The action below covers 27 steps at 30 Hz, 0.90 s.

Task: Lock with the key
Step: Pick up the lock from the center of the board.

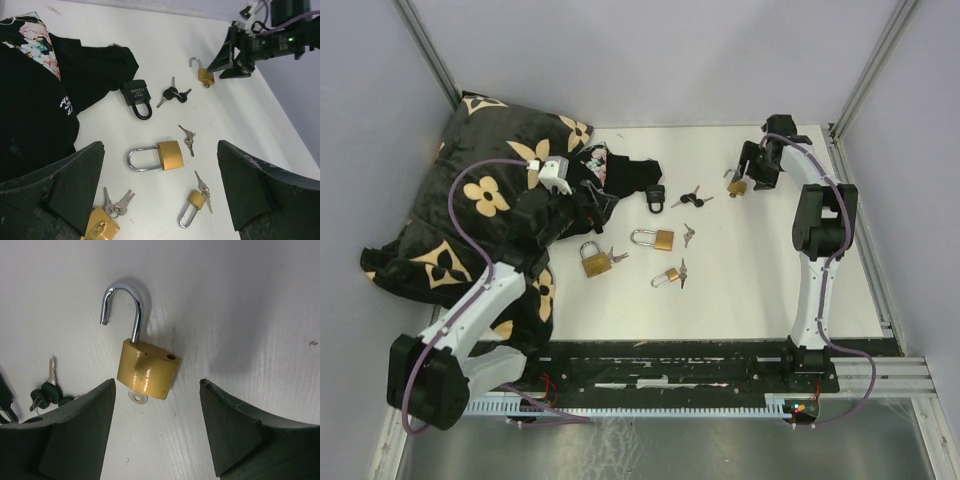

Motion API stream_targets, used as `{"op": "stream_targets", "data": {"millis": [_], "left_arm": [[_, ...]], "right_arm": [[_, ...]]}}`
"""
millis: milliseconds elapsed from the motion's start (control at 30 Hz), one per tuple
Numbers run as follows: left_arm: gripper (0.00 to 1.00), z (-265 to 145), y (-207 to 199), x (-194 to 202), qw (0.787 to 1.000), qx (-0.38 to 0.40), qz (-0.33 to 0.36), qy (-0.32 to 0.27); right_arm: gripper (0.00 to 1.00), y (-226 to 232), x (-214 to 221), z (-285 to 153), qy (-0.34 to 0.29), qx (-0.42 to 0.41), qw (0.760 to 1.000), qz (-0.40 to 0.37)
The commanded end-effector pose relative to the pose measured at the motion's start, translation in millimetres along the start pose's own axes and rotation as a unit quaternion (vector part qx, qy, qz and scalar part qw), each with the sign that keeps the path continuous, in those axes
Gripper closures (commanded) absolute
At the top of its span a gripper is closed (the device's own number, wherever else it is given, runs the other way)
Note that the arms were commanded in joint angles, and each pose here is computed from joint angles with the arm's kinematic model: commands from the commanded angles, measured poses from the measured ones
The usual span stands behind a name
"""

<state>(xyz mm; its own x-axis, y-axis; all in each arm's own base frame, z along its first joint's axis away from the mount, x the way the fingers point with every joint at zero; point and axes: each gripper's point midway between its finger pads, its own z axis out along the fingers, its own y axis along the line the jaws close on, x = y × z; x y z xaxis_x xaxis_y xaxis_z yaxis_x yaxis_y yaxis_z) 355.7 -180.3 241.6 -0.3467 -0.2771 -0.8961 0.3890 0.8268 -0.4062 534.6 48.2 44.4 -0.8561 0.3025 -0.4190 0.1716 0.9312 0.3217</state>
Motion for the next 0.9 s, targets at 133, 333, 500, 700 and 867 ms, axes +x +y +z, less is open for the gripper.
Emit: {"op": "stream_targets", "data": {"millis": [133, 333, 500, 700, 867], "left_arm": [[0.0, -49.9, -10.1, -5.5, 0.997, 0.01, -0.05, -0.051], [0.0, -79.0, -7.3, -7.7, 0.997, -0.008, -0.046, -0.066], [0.0, -91.9, -8.9, -17.5, 0.996, -0.014, -0.034, -0.078], [0.0, -96.0, -14.5, -21.9, 0.996, -0.005, -0.035, -0.08], [0.01, -97.4, -17.6, -22.9, 0.996, 0.002, -0.04, -0.081]], "right_arm": [[0.23, 2.0, -20.7, 5.0, -0.036, 0.093, 0.995, -0.028], [0.21, 5.0, -22.5, 6.4, -0.049, 0.15, 0.986, -0.048], [0.21, 9.3, -21.3, 12.4, -0.054, 0.176, 0.98, -0.073], [0.23, -0.6, -19.3, 14.5, -0.054, 0.201, 0.975, -0.079], [0.22, -0.8, -16.2, 15.5, -0.052, 0.201, 0.975, -0.073]]}}
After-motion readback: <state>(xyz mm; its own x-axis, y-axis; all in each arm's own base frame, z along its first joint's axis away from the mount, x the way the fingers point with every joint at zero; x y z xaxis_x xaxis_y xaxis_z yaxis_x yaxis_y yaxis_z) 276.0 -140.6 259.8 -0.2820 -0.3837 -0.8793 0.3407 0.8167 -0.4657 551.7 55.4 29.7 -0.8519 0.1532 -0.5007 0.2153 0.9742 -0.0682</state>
